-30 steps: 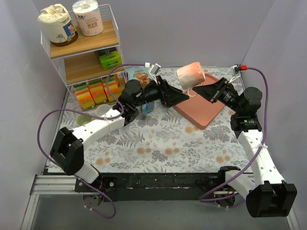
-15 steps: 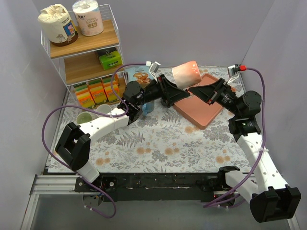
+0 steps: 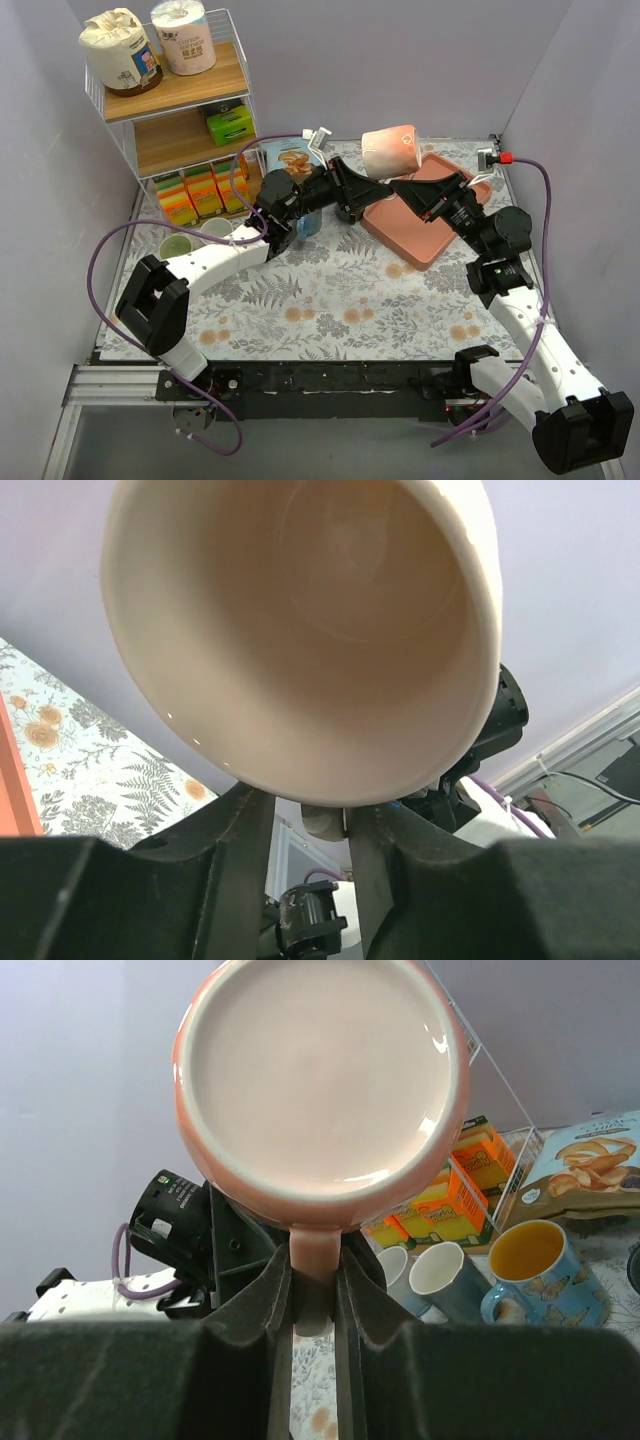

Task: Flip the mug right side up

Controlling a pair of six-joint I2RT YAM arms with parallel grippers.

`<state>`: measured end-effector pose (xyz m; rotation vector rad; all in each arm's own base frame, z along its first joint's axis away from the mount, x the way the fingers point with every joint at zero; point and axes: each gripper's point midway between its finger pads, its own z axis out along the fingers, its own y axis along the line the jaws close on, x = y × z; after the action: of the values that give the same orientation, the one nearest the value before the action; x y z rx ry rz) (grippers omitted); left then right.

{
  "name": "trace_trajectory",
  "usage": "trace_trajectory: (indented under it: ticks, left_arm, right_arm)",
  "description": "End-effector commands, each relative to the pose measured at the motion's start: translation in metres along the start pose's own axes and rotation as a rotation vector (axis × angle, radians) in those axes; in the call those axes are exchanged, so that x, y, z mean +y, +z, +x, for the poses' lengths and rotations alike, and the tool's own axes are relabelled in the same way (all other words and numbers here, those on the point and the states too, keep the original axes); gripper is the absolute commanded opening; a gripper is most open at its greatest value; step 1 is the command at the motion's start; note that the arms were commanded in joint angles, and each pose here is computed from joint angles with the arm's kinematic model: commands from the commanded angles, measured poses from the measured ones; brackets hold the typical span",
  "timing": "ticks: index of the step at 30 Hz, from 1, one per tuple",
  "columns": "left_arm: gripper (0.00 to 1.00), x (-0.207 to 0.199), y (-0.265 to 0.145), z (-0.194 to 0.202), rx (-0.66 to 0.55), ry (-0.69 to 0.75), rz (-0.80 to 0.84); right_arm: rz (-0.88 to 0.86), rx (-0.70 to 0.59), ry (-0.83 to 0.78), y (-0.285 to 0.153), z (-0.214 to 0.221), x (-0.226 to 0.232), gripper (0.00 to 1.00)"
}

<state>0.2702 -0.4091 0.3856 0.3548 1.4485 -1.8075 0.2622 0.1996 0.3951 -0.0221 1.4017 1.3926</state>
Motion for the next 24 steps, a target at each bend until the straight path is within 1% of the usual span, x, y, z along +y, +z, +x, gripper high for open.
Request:
trace_trajectory:
  ticks: [1, 4, 8, 10, 11, 12, 14, 19, 24]
  left_arm:
    - [0.31, -0.018, 0.007, -0.019, -0.055, 0.033, 0.038]
    - [0.31, -0.016, 0.006, -0.015, -0.042, 0.029, 0.035]
    - [0.30, -0.019, 0.005, -0.016, -0.048, 0.043, 0.041]
    - [0.27, -0.020, 0.005, -0.017, -0.045, 0.052, 0.044]
    - [0.25, -0.021, 0.005, -0.016, -0.043, 0.053, 0.047]
    - [0.12, -0.023, 0.005, -0.017, -0.044, 0.061, 0.058]
    - [0.00, -0.025, 0.004, -0.017, -0.044, 0.065, 0.064]
    - [0.00, -0.031, 0.000, -0.019, -0.059, 0.080, 0.072]
    - [0.00, -0.019, -0.003, -0.024, -0.086, 0.085, -0.019]
  right_arm:
    - [-0.127, -0.029, -0.134, 0.000, -0.003, 0.032, 0.01]
    - [-0.147, 0.003, -0.157, 0.003, 0.001, 0.035, 0.01]
    - [-0.152, 0.064, -0.143, 0.005, 0.015, 0.031, 0.01]
    - [-0.164, 0.089, -0.139, 0.004, 0.021, 0.032, 0.01]
    - [-0.161, 0.100, -0.130, 0.004, 0.025, 0.031, 0.01]
    - [-0.163, 0.108, -0.127, 0.003, 0.028, 0.031, 0.01]
    - [-0.162, 0.117, -0.117, 0.002, 0.031, 0.031, 0.01]
    - [-0.130, 0.103, -0.110, 0.000, 0.028, 0.028, 0.01]
    - [-0.060, 0.113, -0.108, 0.004, 0.026, 0.019, 0.01]
